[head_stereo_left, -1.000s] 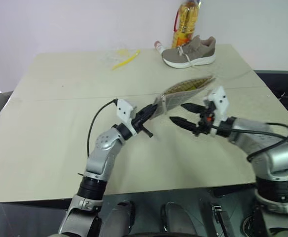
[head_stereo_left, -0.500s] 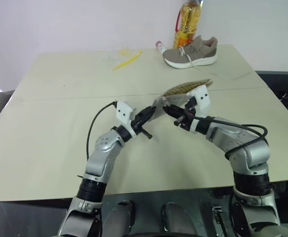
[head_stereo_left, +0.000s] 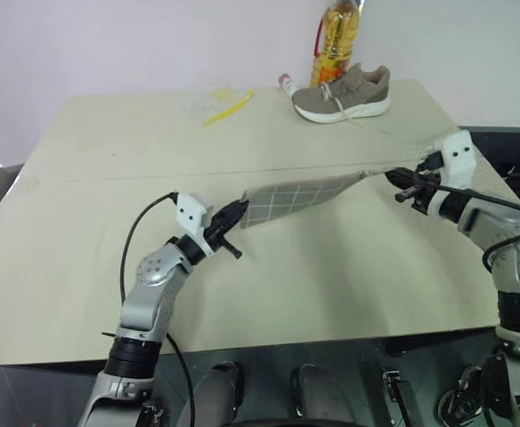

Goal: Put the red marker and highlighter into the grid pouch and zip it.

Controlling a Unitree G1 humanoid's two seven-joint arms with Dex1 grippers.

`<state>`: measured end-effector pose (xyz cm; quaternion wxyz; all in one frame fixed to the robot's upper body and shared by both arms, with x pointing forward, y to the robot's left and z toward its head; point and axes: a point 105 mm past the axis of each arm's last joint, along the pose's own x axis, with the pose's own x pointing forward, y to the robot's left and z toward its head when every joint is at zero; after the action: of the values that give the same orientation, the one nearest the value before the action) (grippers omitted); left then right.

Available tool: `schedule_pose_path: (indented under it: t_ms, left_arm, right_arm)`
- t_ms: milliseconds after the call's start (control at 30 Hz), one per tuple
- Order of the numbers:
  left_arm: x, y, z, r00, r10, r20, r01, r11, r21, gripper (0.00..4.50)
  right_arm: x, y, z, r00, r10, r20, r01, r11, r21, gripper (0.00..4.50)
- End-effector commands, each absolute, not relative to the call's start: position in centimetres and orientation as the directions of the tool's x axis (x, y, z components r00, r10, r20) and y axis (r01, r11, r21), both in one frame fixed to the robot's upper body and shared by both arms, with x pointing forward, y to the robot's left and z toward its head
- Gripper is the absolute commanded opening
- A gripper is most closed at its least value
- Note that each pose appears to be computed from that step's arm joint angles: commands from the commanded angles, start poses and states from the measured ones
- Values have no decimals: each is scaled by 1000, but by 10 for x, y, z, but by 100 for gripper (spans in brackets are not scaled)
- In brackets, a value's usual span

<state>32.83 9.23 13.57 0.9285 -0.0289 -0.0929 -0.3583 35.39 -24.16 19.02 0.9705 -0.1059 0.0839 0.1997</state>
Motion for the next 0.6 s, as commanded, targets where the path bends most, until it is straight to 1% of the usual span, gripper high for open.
schedule_pose_path:
  t_ms: [33,67,100,133,167,200,333,467,533,600]
  left_arm:
    - [324,105,149,732,-638,241,658,753,-5,66]
    - [319,106,148,723,-651,232,671,741,-13,98]
    - [315,109,146,719,-659,220,679,734,-20,151]
    - [311,114,143,723,-660,202,678,735,-24,194]
    - [306,119,140,726,-663,182,678,735,-29,251]
    - [302,126,136,735,-659,160,672,740,-40,298]
    - [286,158,121,786,-613,82,618,782,-80,298]
    - [271,200,101,866,-499,-35,495,864,-85,298]
    - [268,217,93,895,-438,-82,434,898,-70,298]
    - [267,225,92,912,-401,-92,397,916,-54,298]
  right_arm:
    - [340,-233,192,865,447,-227,-490,848,-200,60]
    - [332,-229,181,835,479,-272,-536,818,-206,93]
    - [325,-226,170,805,497,-324,-574,790,-216,144]
    - [319,-227,159,787,495,-369,-594,769,-236,189]
    - [315,-230,150,777,484,-401,-602,758,-251,248]
    - [311,-235,142,771,469,-431,-606,750,-265,292]
    - [293,-246,122,728,471,-499,-640,727,-248,292]
    - [288,-266,116,750,430,-502,-604,754,-257,292]
    - [293,-270,121,782,420,-460,-576,769,-278,292]
    - [301,-269,131,823,428,-374,-542,789,-290,292]
